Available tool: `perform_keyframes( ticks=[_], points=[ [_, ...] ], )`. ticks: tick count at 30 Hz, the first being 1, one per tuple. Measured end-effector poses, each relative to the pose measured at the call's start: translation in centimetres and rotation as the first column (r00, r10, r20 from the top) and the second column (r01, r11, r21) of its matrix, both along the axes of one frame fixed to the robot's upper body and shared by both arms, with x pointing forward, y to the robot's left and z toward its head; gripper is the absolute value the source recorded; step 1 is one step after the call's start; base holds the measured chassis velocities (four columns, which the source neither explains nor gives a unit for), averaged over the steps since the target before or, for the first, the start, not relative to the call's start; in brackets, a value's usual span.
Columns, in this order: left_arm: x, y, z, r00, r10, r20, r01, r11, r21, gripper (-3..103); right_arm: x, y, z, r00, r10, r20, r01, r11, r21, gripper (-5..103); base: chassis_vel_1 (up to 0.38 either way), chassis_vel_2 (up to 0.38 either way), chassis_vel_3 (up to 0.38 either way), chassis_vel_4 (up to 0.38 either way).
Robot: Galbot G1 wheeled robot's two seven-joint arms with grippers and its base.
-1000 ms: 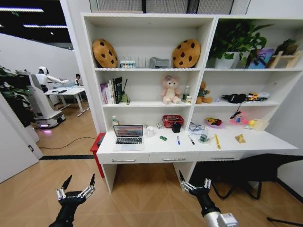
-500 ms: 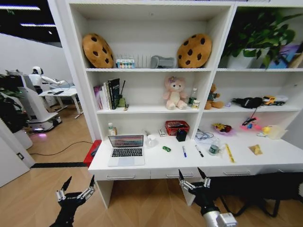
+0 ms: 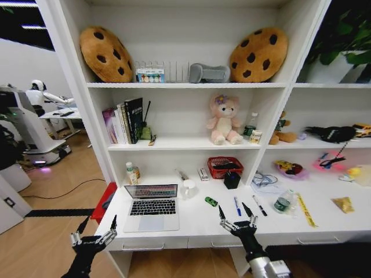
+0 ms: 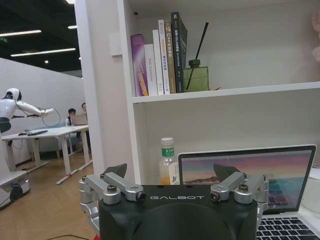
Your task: Organize the objects on the table.
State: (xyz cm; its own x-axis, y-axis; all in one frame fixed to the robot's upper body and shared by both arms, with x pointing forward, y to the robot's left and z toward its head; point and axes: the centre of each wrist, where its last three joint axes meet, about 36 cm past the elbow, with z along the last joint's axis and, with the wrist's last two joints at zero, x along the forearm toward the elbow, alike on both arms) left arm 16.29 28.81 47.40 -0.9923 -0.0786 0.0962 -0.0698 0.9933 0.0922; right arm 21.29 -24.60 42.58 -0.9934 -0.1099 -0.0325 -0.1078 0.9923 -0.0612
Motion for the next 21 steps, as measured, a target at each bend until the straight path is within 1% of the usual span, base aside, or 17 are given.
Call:
perform_keyframes(
  ticks=[2, 4, 5, 7, 8, 10, 11, 14, 15, 16, 17, 18, 19, 20, 21],
  points=[
    [0.2, 0.4, 0.0, 1.000, 0.002, -0.005, -0.002, 1.000, 0.000, 98, 0.5, -0.5, 0.1, 1.000, 0.007, 0.004, -0.007, 1.000, -0.004, 100, 0.091, -0.085, -0.073, 0.067],
    [1.0, 1.2, 0.1, 1.000, -0.002, -0.021, 0.002, 1.000, -0.007, 98, 1.2, -1.3, 0.1, 1.000, 0.013, 0.006, -0.013, 1.000, -0.007, 100, 0.011, -0.025, -0.037, 0.013],
    [1.0, 1.2, 0.1, 1.000, -0.002, -0.021, 0.002, 1.000, -0.007, 98, 1.2, -1.3, 0.1, 1.000, 0.013, 0.006, -0.013, 1.000, -0.007, 100, 0.000, 0.000, 0.000, 0.000],
    [2.2, 2.0, 0.0, 0.999, -0.036, -0.039, 0.035, 0.999, -0.013, 98, 1.2, -1.7, -0.2, 1.000, -0.004, 0.000, 0.004, 1.000, 0.002, 100, 0.000, 0.000, 0.000, 0.000],
    [2.2, 2.0, 0.0, 0.999, -0.036, -0.039, 0.035, 0.999, -0.013, 98, 1.2, -1.7, -0.2, 1.000, -0.004, 0.000, 0.004, 1.000, 0.002, 100, 0.000, 0.000, 0.000, 0.000],
    [3.4, 3.2, -0.2, 0.995, -0.080, -0.056, 0.080, 0.997, -0.008, 97, 1.0, -1.7, -0.3, 1.000, -0.018, -0.008, 0.018, 1.000, 0.014, 100, -0.029, 0.011, 0.019, -0.023],
    [3.4, 3.2, -0.2, 0.995, -0.080, -0.056, 0.080, 0.997, -0.008, 97, 1.0, -1.7, -0.3, 1.000, -0.018, -0.008, 0.018, 1.000, 0.014, 100, -0.058, 0.022, 0.038, -0.045],
    [5.3, 4.8, 0.2, 0.992, -0.110, -0.058, 0.111, 0.994, 0.006, 96, 0.9, -1.6, -0.5, 1.000, -0.025, -0.011, 0.025, 1.000, 0.015, 100, 0.000, 0.000, 0.000, 0.000],
    [5.3, 4.8, 0.2, 0.992, -0.110, -0.058, 0.111, 0.994, 0.006, 96, 0.9, -1.6, -0.5, 1.000, -0.025, -0.011, 0.025, 1.000, 0.015, 100, 0.000, 0.000, 0.000, 0.000],
    [6.7, 5.5, 1.0, 0.990, -0.127, -0.055, 0.127, 0.992, 0.004, 92, 0.7, -1.4, -0.6, 0.999, -0.029, -0.012, 0.029, 0.999, 0.013, 100, 0.000, 0.000, 0.000, 0.000],
    [7.4, 5.7, 1.4, 0.989, -0.138, -0.051, 0.138, 0.990, 0.002, 92, 0.6, -1.4, -0.7, 0.999, -0.030, -0.014, 0.030, 0.999, 0.013, 100, 0.000, 0.000, 0.000, 0.000],
    [7.4, 5.7, 1.4, 0.989, -0.138, -0.051, 0.138, 0.990, 0.002, 92, 0.6, -1.4, -0.7, 0.999, -0.030, -0.014, 0.030, 0.999, 0.013, 100, 0.000, 0.000, 0.000, 0.000],
    [8.7, 6.1, 2.0, 0.986, -0.157, -0.046, 0.158, 0.987, 0.003, 86, 0.5, -1.3, -0.8, 0.999, -0.032, -0.016, 0.032, 0.999, 0.010, 100, 0.000, 0.000, 0.000, 0.000],
    [8.7, 6.1, 2.0, 0.986, -0.157, -0.046, 0.158, 0.987, 0.003, 86, 0.5, -1.3, -0.8, 0.999, -0.032, -0.016, 0.032, 0.999, 0.010, 100, 0.000, 0.000, 0.000, 0.000],
    [10.0, 6.6, 2.5, 0.983, -0.177, -0.042, 0.178, 0.984, 0.012, 88, 0.4, -1.3, -1.0, 0.999, -0.032, -0.018, 0.032, 0.999, 0.007, 100, 0.000, 0.000, 0.000, 0.000]
  ],
)
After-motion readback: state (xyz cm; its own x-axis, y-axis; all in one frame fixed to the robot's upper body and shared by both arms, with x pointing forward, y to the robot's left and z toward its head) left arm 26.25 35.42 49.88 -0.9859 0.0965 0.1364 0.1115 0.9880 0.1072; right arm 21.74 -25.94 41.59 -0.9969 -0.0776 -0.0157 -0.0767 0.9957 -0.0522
